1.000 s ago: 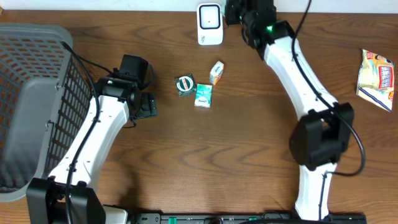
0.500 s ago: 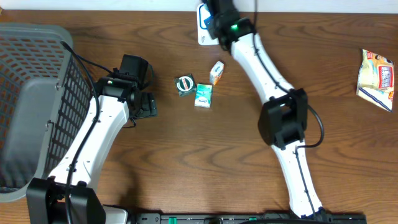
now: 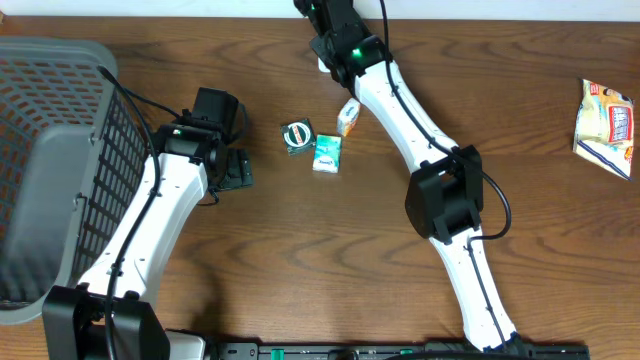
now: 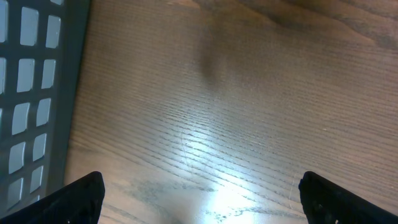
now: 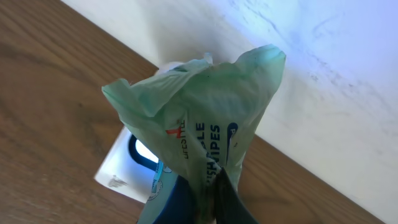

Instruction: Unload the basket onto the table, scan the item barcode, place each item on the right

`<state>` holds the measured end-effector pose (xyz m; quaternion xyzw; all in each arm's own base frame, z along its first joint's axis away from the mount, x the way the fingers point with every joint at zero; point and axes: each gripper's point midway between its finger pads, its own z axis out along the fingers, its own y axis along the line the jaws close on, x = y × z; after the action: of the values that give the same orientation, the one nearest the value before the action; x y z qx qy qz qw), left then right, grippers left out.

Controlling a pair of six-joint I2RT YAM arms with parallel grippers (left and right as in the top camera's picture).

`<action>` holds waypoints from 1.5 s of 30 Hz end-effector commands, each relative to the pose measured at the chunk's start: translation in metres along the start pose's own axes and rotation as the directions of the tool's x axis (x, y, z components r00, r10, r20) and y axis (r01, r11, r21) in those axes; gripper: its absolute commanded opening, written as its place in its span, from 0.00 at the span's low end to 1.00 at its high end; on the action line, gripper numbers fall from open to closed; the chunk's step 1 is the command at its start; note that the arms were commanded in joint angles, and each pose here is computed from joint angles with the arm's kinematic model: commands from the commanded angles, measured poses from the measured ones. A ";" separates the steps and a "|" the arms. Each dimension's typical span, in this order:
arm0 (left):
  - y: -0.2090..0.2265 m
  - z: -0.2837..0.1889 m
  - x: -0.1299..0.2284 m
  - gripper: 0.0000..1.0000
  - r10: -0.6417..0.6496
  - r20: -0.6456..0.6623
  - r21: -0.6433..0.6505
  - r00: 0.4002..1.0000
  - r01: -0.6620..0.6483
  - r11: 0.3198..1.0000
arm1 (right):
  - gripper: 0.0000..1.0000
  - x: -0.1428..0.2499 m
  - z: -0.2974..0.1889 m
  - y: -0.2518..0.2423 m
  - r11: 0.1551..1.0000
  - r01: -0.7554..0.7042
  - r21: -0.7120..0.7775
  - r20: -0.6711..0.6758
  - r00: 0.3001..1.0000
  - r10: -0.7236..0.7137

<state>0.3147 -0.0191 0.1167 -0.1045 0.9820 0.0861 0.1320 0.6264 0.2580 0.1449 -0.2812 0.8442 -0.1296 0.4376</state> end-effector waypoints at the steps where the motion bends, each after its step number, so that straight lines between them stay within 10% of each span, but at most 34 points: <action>1: 0.004 -0.004 -0.002 0.98 -0.013 0.013 -0.005 1.000 0.013 1.000 | 0.01 -0.001 0.001 -0.018 0.999 -0.001 0.050 -0.001 1.000 0.001; 16: 0.004 -0.004 -0.002 0.98 -0.013 0.013 -0.005 1.000 0.013 1.000 | 0.01 0.013 -0.041 -0.139 0.971 -0.169 0.169 -0.032 0.984 0.177; 23: 0.004 -0.004 -0.002 0.98 -0.013 0.013 -0.005 1.000 0.013 1.000 | 0.01 0.130 -0.071 -0.232 0.883 -0.244 0.402 -0.315 0.868 0.384; 31: 0.004 -0.004 -0.002 0.98 -0.013 0.013 -0.005 1.000 0.013 1.000 | 0.01 0.279 -0.105 -0.295 0.744 -0.309 0.592 -0.502 0.581 0.641; 33: 0.004 -0.004 -0.002 0.98 -0.013 0.013 -0.005 1.000 0.013 1.000 | 0.21 0.305 -0.111 -0.301 0.706 -0.325 0.629 -0.506 0.519 0.689; 37: 0.004 -0.004 -0.002 0.98 -0.013 0.013 -0.005 1.000 0.013 1.000 | 0.99 0.348 -0.114 -0.298 0.673 -0.380 0.634 -0.538 0.408 0.737; 45: 0.004 -0.004 -0.002 0.98 -0.013 0.013 -0.005 1.000 0.013 1.000 | 0.99 0.338 -0.089 -0.244 0.631 -0.663 0.402 -0.608 0.322 0.725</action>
<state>0.3147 -0.0191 0.1167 -0.1045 0.9820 0.0861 0.1320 0.4743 -0.1870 0.0892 0.2033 0.9578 -0.1895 0.0726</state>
